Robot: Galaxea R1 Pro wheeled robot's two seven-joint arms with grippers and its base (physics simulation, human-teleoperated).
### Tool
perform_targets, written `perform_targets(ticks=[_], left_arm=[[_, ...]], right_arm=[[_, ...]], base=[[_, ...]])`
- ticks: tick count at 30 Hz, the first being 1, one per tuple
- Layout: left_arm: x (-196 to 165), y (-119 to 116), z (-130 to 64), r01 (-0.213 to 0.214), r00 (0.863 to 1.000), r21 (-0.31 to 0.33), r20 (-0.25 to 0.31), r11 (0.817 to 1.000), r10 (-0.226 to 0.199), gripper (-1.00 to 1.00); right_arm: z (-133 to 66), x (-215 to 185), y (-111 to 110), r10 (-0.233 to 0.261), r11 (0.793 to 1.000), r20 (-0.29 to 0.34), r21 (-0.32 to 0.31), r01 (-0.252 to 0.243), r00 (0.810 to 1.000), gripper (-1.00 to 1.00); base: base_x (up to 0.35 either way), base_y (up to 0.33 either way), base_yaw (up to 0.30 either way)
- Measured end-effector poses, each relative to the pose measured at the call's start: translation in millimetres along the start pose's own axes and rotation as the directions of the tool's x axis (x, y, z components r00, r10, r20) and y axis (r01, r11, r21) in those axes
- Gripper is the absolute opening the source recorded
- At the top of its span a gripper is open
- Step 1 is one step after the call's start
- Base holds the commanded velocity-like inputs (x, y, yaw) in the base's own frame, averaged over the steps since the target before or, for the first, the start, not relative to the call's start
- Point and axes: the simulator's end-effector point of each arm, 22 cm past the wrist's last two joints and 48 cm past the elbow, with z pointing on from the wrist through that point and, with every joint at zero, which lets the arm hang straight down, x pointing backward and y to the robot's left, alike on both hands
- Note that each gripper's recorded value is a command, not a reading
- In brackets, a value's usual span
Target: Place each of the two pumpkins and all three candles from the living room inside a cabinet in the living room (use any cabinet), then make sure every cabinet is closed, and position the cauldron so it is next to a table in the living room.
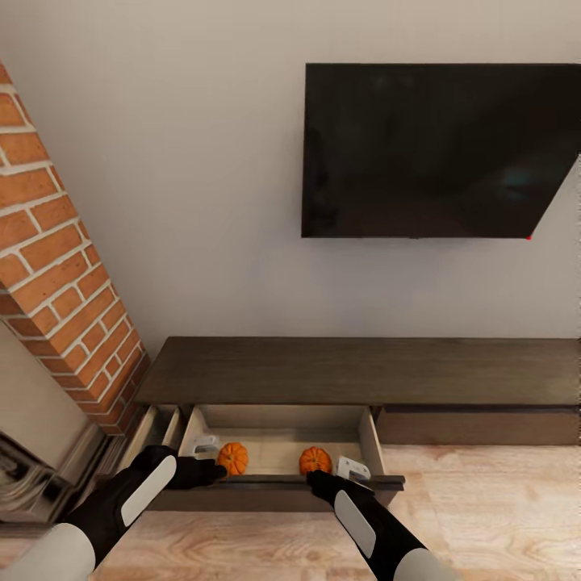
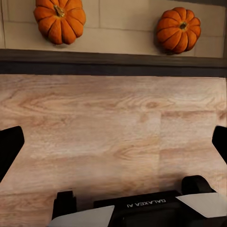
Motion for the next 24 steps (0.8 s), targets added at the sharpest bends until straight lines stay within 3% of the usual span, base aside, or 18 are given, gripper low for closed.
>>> perform_targets(ticks=[24], left_arm=[[0.5,2.2,3.8,0.0,1.0,-0.002,0.001,1.0,0.0,1.0]], right_arm=[[3.9,2.4,-0.4,-0.002,1.0,0.0,-0.001,0.002,1.0,1.0]], base=[[-0.33,0.0,0.0]])
